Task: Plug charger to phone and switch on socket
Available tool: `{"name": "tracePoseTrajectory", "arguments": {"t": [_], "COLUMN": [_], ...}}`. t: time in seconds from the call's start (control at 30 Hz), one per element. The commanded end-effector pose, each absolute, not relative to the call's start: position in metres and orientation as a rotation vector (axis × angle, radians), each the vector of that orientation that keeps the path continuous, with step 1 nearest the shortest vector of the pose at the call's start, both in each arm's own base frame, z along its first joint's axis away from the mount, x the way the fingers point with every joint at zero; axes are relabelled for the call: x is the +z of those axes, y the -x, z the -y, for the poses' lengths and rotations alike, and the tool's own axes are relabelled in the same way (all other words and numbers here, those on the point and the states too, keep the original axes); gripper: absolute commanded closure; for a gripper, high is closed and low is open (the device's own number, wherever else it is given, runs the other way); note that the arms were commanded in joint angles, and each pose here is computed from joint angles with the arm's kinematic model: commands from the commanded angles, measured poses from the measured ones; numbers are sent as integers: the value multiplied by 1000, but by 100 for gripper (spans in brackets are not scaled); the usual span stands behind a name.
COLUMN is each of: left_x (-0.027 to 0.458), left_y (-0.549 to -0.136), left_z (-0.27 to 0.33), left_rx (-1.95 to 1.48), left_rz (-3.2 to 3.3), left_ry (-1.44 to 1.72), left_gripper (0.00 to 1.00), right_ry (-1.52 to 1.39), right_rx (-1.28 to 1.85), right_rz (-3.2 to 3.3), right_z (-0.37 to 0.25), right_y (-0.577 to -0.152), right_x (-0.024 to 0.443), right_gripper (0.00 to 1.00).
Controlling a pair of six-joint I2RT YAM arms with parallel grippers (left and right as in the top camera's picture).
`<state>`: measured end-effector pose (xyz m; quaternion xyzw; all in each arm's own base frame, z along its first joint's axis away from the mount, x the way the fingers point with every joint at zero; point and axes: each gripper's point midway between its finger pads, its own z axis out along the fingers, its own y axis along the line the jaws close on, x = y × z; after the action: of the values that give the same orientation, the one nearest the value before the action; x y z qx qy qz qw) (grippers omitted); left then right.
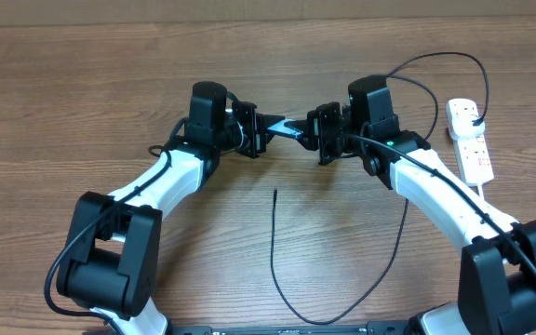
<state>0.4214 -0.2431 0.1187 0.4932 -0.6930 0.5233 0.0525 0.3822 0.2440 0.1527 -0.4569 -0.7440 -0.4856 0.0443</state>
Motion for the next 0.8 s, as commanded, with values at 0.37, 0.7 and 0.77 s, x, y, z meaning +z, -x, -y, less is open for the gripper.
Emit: {"name": "tracePoseTrajectory", "arguments": {"t": [0.37,0.7,0.77], "left_x": [117,118,118], "left_y": [-418,-418,-420], "left_z": [243,243,240], "left_rx": [1582,1598,1610], "left_rz": [2113,2151,2182], "left_ry": [-1496,-1454,-1437], "left_gripper": [96,96,95], "right_ry": [1319,1294,1266], "right_rx": [-1543,-1560,-1596], "right_rz": [2305,2332,2359], "right_z": [-250,-250,-248], "right_y": [-384,-386,-390], "right_x": [166,167,170], "right_gripper": [82,1,0]}}
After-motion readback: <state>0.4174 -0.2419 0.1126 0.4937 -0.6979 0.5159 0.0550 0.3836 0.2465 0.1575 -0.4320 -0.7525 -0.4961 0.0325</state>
